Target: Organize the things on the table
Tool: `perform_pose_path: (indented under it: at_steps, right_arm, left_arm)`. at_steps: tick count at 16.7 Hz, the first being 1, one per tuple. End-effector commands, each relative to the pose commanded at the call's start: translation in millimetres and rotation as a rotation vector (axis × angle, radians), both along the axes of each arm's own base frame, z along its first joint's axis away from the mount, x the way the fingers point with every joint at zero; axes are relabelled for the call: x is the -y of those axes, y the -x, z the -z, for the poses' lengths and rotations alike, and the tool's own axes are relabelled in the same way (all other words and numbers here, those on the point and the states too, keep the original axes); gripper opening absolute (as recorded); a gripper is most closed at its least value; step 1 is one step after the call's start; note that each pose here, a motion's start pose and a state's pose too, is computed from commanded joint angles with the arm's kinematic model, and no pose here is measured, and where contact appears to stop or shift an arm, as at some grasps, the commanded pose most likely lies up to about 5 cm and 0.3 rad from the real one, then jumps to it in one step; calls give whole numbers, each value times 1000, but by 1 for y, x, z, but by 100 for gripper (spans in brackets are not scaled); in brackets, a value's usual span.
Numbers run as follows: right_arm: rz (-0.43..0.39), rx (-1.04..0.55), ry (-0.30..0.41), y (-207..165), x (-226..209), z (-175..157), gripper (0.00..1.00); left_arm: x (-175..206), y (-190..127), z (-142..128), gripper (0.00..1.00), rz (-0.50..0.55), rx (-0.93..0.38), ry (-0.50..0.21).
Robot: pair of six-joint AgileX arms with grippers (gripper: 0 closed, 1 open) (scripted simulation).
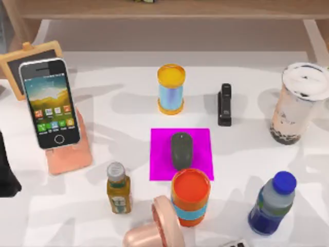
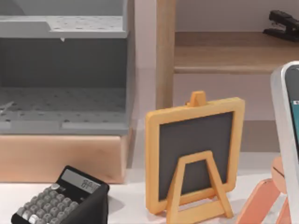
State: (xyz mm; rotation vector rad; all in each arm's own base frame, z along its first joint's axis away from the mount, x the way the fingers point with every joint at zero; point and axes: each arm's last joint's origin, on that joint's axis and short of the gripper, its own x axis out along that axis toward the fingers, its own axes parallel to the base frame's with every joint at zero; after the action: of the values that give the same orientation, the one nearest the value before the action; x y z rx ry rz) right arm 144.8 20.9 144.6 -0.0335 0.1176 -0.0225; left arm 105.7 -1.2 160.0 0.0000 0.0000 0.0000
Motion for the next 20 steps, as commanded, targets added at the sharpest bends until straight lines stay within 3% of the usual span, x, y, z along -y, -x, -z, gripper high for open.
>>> perform_pose_path:
  at_steps: [6,13,20]
  right_arm:
    - [-28,-178,28,-37,-33,36,100]
    - [-10,-102,-14,-86,-68,51,100]
    - [-1,-83,-23,-93,-70,50,100]
  left_arm:
    - [0,0,0,100,0,0,0]
    - [0,0,0,100,0,0,0]
    - [0,0,0,100,0,0,0]
